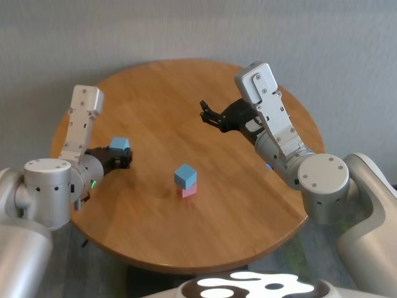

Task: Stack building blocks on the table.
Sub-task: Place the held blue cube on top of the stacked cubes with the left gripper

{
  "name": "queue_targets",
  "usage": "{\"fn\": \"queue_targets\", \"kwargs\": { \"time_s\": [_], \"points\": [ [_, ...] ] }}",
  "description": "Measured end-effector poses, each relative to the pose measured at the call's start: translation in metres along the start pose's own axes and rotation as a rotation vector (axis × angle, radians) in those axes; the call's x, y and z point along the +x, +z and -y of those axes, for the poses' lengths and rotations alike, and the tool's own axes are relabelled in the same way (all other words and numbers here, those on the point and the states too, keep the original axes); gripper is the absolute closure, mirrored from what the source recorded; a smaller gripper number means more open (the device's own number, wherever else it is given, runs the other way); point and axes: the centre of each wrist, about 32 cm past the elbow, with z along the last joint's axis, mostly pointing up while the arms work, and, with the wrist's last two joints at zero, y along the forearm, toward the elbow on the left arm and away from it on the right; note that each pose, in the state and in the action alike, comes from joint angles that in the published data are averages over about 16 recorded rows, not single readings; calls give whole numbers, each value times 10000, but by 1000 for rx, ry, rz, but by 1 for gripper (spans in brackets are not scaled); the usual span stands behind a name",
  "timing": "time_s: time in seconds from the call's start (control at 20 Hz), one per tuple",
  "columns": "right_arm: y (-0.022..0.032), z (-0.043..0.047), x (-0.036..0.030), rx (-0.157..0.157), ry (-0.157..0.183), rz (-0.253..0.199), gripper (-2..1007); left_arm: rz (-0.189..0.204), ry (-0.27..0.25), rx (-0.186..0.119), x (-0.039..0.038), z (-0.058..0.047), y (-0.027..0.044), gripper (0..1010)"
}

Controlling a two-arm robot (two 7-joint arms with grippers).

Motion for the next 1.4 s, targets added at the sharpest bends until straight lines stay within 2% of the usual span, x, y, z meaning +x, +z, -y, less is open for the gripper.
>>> {"fn": "queue_targets", "kwargs": {
  "time_s": [0.35, 0.6, 0.8, 1.05, 1.4],
  "points": [
    [0, 0, 0, 0, 0, 0, 0, 106, -35, -13, -58, -168, 72, 609],
    [0, 0, 0, 0, 0, 0, 0, 168, -72, -32, -23, -310, 97, 609],
    [0, 0, 0, 0, 0, 0, 0, 182, -126, -52, 57, -411, 96, 609],
    [0, 0, 0, 0, 0, 0, 0, 190, -218, -82, 139, -492, 94, 609],
    [0, 0, 0, 0, 0, 0, 0, 215, -344, -83, 151, -503, 141, 609]
  ]
}}
